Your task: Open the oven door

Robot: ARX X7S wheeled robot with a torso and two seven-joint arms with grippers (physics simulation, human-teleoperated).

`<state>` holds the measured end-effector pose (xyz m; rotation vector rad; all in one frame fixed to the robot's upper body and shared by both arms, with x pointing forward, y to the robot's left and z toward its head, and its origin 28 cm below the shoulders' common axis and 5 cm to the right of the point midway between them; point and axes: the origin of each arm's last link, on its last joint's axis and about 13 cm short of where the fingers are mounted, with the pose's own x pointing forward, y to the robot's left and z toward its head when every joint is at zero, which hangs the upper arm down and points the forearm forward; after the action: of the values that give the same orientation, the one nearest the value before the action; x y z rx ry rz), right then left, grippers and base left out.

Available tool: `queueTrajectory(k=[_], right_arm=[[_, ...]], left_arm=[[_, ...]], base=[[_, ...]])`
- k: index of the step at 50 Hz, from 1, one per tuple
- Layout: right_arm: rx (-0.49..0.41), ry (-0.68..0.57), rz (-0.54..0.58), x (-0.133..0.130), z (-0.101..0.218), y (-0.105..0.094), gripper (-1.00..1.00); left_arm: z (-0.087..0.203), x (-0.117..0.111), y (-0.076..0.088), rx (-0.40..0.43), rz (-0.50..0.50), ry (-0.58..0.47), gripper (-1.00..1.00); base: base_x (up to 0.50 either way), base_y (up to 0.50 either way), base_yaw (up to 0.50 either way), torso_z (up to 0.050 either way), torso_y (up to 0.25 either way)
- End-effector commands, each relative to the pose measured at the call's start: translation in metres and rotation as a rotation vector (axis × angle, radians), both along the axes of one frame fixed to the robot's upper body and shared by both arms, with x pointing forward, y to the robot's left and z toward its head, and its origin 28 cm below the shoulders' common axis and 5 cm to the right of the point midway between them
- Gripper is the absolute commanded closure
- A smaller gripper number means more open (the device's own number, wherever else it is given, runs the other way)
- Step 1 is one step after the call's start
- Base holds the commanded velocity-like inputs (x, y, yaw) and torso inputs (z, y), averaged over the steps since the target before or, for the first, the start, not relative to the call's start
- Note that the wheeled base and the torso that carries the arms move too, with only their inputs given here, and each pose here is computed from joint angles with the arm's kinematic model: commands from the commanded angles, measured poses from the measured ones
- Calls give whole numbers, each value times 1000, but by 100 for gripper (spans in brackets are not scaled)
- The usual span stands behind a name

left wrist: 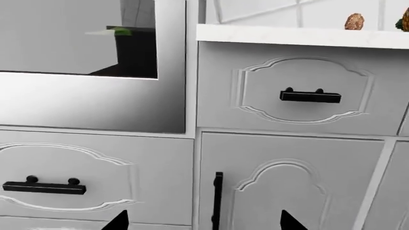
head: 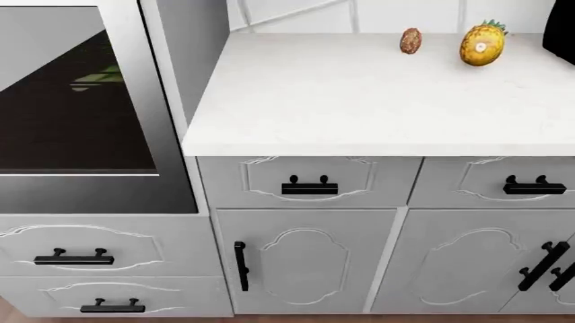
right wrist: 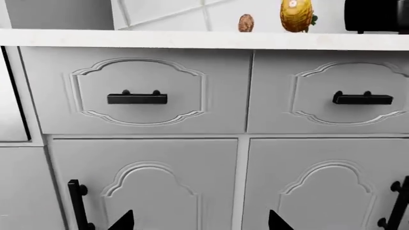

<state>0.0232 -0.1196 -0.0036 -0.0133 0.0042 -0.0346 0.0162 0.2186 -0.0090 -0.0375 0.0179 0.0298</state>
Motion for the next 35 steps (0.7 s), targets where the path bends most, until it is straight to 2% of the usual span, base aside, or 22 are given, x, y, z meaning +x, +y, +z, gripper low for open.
queueTrajectory(k=[1,6,35], right_arm=[[15,44,-27,-38,6,-7,-100],[69,65,24,-37,6,-8,-100],[66,48,18,-36,7,-8,-100]], left_arm=[[3,-24,3,-34,7,33,-100],[4,-24,3,-35,6,33,-100],[3,-23,3,-19,1,42,-100]], base=[[0,0,0,0,0],[138,-18,0,0,0],[500,0,0,0,0]])
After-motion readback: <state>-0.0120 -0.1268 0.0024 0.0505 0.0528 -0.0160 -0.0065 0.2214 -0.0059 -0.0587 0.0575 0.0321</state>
